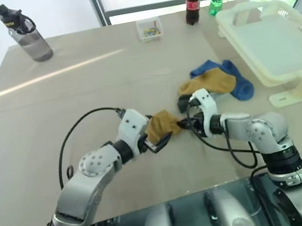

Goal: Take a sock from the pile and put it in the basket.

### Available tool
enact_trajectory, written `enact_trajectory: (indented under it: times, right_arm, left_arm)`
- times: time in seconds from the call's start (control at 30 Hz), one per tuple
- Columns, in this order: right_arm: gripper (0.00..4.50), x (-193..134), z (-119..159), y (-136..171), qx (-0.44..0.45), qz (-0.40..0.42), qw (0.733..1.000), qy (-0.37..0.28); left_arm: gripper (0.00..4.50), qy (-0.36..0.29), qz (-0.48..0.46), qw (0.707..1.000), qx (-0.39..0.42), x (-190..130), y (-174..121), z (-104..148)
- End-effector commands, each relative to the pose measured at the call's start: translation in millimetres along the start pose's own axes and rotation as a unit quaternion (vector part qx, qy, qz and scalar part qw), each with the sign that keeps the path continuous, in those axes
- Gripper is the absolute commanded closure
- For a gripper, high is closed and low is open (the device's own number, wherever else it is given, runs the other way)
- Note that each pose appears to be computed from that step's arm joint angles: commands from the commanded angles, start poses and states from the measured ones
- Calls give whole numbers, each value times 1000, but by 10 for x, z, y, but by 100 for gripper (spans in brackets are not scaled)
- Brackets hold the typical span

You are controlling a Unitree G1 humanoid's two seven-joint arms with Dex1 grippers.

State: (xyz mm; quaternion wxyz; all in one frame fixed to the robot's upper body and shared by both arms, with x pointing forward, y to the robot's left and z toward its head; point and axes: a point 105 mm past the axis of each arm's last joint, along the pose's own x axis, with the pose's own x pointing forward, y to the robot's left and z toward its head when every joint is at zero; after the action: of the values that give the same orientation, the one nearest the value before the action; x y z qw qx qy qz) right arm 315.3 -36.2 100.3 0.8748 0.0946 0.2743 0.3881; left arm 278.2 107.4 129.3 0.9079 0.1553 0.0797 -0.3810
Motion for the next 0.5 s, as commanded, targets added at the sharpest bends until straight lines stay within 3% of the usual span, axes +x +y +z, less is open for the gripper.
enact_trajectory:
  times: [0.03, 0.23, 0.5]
  right_arm:
    - [446, -4, -27, 29, -4, 4, 1000, 3]
    - [446, 3, -18, 19, -4, 5, 1000, 2]
    - [446, 7, -31, 15, -5, 9, 1000, 4]
  left_arm:
    - [0, -10, 32, 999, 26, -28, 19, 85]
    - [0, -1, 113, 993, 38, -133, 244, 55]
    - [0, 0, 236, 972, -22, -492, 407, -42]
